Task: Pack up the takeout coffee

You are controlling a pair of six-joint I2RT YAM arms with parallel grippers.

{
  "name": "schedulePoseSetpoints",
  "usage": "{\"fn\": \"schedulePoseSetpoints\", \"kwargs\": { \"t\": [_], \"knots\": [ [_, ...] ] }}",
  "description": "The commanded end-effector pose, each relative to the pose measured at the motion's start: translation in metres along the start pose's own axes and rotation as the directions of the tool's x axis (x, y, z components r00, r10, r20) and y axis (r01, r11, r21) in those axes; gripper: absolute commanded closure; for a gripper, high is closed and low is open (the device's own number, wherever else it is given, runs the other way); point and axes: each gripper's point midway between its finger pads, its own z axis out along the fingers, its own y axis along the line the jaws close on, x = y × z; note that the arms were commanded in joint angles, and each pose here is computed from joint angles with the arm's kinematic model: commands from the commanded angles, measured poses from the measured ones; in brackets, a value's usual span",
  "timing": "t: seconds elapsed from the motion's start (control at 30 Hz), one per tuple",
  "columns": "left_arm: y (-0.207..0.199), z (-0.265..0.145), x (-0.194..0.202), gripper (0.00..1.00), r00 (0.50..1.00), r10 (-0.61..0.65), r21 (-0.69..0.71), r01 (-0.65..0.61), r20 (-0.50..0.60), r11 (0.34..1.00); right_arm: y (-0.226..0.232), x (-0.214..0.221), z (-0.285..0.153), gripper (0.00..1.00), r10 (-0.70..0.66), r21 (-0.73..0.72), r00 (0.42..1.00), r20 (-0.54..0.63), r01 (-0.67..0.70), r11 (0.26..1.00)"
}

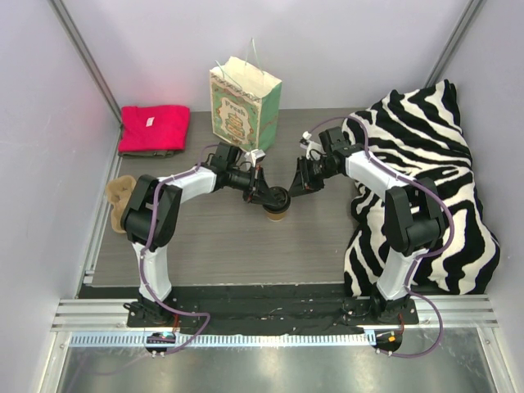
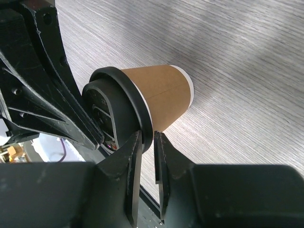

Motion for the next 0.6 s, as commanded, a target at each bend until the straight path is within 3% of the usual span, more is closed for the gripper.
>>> {"fn": "schedulePoseSetpoints", "kwargs": {
  "t": [0.0,0.57],
  "knots": [
    [0.052,0.007,0.003,1.00,0.998,-0.063,-0.148,0.066,0.019,0.987,0.009,-0.020,-0.007,0.76,-0.027,0.012,0.998,0.064,0.026,1.000],
    [0.056,0.006,0.001,1.00,0.997,-0.072,-0.162,0.073,0.013,0.984,0.018,-0.028,-0.006,0.75,-0.052,-0.009,0.995,0.080,0.053,0.999]
  ]
}}
